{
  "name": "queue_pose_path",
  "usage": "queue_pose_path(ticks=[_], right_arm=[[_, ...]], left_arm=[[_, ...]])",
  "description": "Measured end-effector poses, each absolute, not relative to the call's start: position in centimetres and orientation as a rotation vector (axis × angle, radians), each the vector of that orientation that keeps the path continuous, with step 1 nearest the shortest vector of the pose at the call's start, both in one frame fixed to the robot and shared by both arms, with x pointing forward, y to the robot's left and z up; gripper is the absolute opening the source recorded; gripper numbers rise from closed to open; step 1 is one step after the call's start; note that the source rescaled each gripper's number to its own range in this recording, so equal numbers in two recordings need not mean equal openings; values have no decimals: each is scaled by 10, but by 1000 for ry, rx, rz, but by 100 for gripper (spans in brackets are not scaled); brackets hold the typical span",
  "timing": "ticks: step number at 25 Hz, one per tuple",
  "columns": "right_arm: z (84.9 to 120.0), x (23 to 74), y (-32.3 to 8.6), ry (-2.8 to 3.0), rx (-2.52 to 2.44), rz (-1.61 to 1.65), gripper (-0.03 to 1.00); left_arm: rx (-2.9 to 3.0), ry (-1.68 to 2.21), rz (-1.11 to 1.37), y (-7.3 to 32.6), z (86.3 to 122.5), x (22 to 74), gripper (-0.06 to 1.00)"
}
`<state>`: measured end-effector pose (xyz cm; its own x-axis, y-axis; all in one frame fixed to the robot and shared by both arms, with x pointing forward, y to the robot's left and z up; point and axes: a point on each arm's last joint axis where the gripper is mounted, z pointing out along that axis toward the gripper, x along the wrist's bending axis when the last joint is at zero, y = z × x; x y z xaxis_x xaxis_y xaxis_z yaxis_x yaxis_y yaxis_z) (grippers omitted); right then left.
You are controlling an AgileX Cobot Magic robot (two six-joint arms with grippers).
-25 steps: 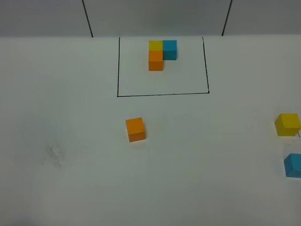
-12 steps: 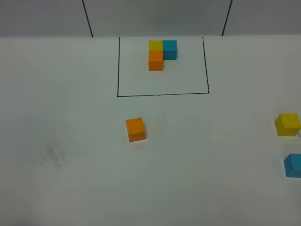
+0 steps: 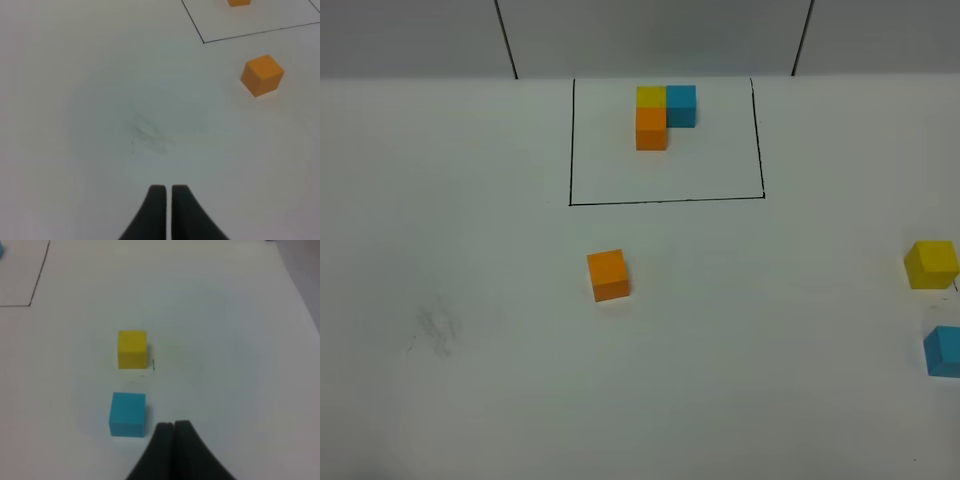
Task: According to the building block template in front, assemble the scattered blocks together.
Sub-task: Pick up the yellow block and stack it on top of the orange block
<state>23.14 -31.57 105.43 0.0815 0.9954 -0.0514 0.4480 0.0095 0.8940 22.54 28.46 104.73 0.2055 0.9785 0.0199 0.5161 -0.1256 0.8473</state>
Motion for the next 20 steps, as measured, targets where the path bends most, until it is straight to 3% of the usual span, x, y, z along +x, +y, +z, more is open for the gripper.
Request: queue_pose_path(ticks=[14, 17, 20], right_arm=[[1055, 232, -316, 1479, 1554, 865, 0], [1054, 231, -315, 1484, 1558, 872, 6], [1054, 231, -313, 1496, 1565, 897, 21]], left_arm=[[1750, 1405, 800, 285, 1047, 225, 1], [1750, 1405, 800, 285, 1047, 225, 1], [1750, 1405, 800, 285, 1047, 225, 1]])
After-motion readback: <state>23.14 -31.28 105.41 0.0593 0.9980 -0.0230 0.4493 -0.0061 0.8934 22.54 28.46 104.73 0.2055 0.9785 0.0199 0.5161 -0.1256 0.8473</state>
